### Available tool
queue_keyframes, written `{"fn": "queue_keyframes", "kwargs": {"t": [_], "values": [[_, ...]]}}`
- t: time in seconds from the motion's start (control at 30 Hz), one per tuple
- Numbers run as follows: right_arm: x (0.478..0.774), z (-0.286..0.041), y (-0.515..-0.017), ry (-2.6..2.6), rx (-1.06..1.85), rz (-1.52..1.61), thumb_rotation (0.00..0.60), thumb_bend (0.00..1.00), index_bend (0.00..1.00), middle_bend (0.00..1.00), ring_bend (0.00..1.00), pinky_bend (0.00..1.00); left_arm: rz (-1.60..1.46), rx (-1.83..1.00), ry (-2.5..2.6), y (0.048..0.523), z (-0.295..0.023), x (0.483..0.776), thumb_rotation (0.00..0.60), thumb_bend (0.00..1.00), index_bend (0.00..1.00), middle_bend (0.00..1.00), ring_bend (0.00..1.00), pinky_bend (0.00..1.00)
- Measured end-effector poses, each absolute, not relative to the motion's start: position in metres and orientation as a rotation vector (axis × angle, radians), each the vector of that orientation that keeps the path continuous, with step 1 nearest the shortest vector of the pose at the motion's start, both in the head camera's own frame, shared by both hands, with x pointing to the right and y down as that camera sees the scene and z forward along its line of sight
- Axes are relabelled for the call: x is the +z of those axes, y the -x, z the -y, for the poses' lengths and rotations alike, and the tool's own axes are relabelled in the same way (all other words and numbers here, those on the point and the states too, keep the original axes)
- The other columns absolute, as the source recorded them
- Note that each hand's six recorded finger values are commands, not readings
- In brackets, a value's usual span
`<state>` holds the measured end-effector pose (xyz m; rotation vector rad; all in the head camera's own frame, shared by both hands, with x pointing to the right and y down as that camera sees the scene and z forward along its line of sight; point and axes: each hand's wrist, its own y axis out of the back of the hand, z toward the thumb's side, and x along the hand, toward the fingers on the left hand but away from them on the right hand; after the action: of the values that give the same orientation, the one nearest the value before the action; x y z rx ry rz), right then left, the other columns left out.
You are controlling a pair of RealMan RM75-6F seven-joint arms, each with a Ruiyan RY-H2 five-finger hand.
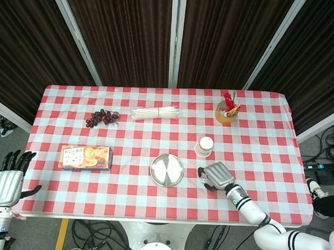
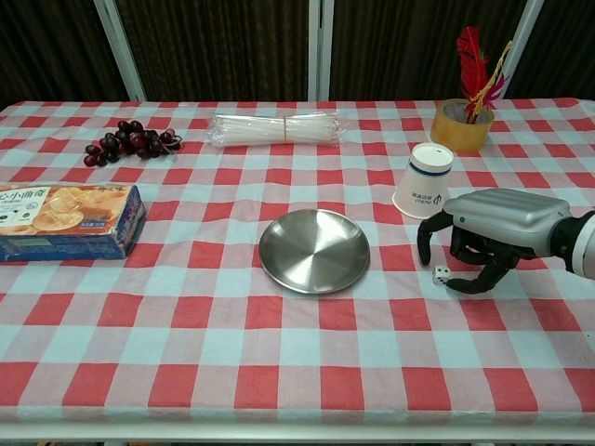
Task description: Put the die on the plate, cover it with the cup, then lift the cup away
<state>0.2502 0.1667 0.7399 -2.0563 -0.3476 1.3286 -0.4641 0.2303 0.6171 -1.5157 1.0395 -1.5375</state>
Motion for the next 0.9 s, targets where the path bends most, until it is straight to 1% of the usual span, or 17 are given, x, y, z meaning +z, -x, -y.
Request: {"fn": "queue_keyframes", "kwargs": {"t": [0.1, 0.2, 0.3, 0.4, 0.57, 0.7, 0.83, 0.9], "values": [[0.742, -0.167, -0.251, 2.057, 1.335, 0.345, 0.6, 0.25, 0.48, 0.91, 0.9, 0.96, -1.038, -1.539, 1.517, 0.464, -0.23, 0.618, 0.6, 0.0, 0.14, 0.13, 0.02, 0.02], [0.744, -0.168, -0.25, 2.059, 1.336, 0.349, 0.6, 0.28, 0.52, 0.91, 0.9, 0.96, -1.036, -1.542, 1.517, 0.464, -0.23, 0.619, 0.6, 0.0, 0.14, 0.13, 0.02, 0.02], [0.745, -0.167, -0.249, 2.057, 1.332, 0.359, 0.6, 0.31, 0.56, 0.91, 0.91, 0.96, -1.038, -1.544, 1.516, 0.465, -0.23, 0.619, 0.6, 0.0, 0.14, 0.13, 0.02, 0.02], [0.744, -0.165, -0.247, 2.06, 1.32, 0.38, 0.6, 0.33, 0.58, 0.92, 0.91, 0.97, -1.041, -1.544, 1.516, 0.465, -0.23, 0.619, 0.6, 0.0, 0.14, 0.13, 0.02, 0.02], [0.735, -0.158, -0.236, 2.11, 1.271, 0.442, 0.6, 0.33, 0.59, 0.92, 0.91, 0.97, -1.04, -1.542, 1.511, 0.466, -0.23, 0.617, 0.6, 0.0, 0.14, 0.13, 0.02, 0.02], [0.726, -0.143, -0.21, 2.158, 1.188, 0.462, 0.6, 0.33, 0.59, 0.92, 0.91, 0.97, -1.044, -1.543, 1.508, 0.466, -0.23, 0.616, 0.6, 0.0, 0.14, 0.13, 0.02, 0.02], [0.73, -0.136, -0.177, 2.189, 1.13, 0.436, 0.6, 0.33, 0.59, 0.92, 0.91, 0.97, -1.044, -1.552, 1.505, 0.468, -0.232, 0.616, 0.6, 0.0, 0.14, 0.13, 0.02, 0.02], [0.736, -0.133, -0.161, 2.197, 1.114, 0.414, 0.6, 0.33, 0.55, 0.92, 0.91, 0.97, -1.048, -1.557, 1.502, 0.469, -0.233, 0.615, 0.6, 0.0, 0.14, 0.13, 0.02, 0.02]]}}
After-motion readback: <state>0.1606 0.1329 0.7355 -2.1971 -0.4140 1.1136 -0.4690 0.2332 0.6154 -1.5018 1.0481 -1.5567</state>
